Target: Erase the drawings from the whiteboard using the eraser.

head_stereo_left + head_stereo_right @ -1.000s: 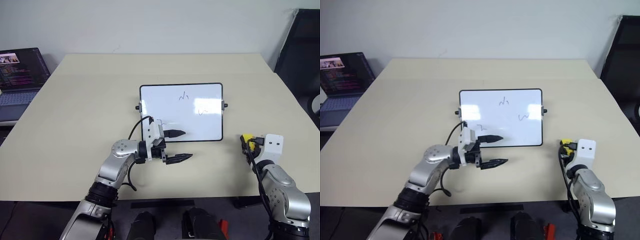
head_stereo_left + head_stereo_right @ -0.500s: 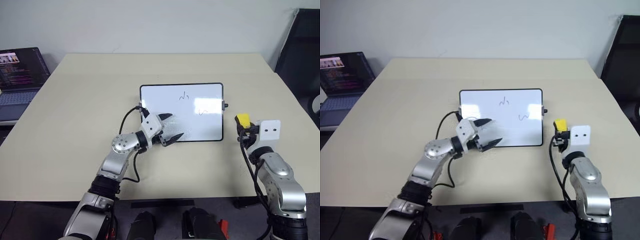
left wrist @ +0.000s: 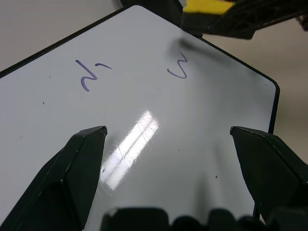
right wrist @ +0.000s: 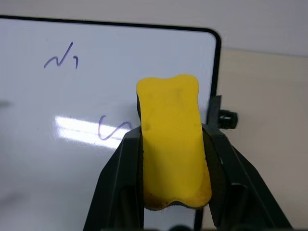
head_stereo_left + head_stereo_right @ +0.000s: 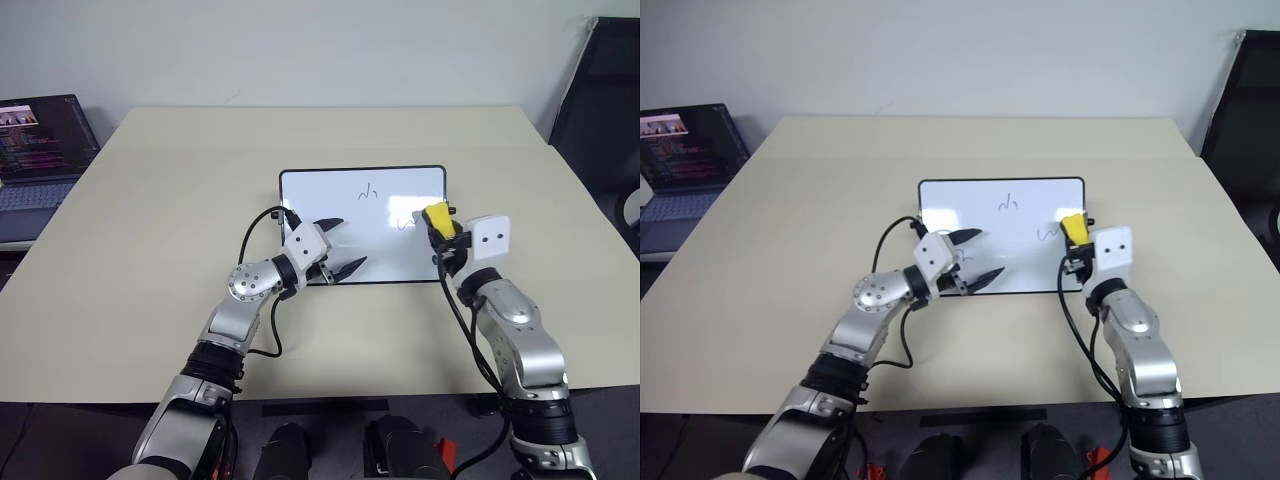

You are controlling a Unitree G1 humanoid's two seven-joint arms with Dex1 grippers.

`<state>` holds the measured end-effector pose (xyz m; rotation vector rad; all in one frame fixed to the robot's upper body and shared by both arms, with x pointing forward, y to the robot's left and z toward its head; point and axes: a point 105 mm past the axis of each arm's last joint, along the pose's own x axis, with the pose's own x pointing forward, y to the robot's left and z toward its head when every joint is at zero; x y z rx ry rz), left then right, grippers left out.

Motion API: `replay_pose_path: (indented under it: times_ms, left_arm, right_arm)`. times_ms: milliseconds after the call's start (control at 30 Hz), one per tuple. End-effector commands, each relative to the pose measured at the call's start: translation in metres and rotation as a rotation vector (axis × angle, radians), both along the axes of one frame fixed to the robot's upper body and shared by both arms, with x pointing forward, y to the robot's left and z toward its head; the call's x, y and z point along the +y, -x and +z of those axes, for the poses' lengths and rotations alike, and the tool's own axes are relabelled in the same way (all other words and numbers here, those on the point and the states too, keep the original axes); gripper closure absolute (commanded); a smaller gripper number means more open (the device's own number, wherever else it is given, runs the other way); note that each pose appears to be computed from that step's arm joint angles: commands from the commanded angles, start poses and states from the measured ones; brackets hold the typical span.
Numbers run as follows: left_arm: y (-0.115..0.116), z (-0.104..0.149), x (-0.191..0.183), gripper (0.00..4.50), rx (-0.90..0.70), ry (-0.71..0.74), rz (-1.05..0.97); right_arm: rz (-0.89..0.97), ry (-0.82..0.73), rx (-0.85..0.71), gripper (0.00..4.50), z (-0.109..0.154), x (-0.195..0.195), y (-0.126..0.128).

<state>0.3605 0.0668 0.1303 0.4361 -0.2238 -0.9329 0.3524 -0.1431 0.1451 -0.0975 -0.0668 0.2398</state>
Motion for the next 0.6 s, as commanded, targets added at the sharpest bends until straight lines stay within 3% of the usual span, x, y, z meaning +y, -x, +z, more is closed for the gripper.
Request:
replay_pose_path:
  times_ms: [33,300,600]
  left_arm:
    - [-0.001,0.015,-0.001,0.0,-0.061,0.019,0.003]
    - [0.001,0.016,0.0,0.0,-0.064,0.023,0.01]
    - [0.003,0.016,0.004,0.0,-0.07,0.026,0.023]
  right_arm:
    - [0.003,0.004,-0.045,3.27,0.014,0.003,-0.007]
    - [-0.005,0.065,0.034,3.27,-0.002,0.003,-0.013]
    - [0.018,0.105,0.188,3.27,-0.034,-0.007,0.018]
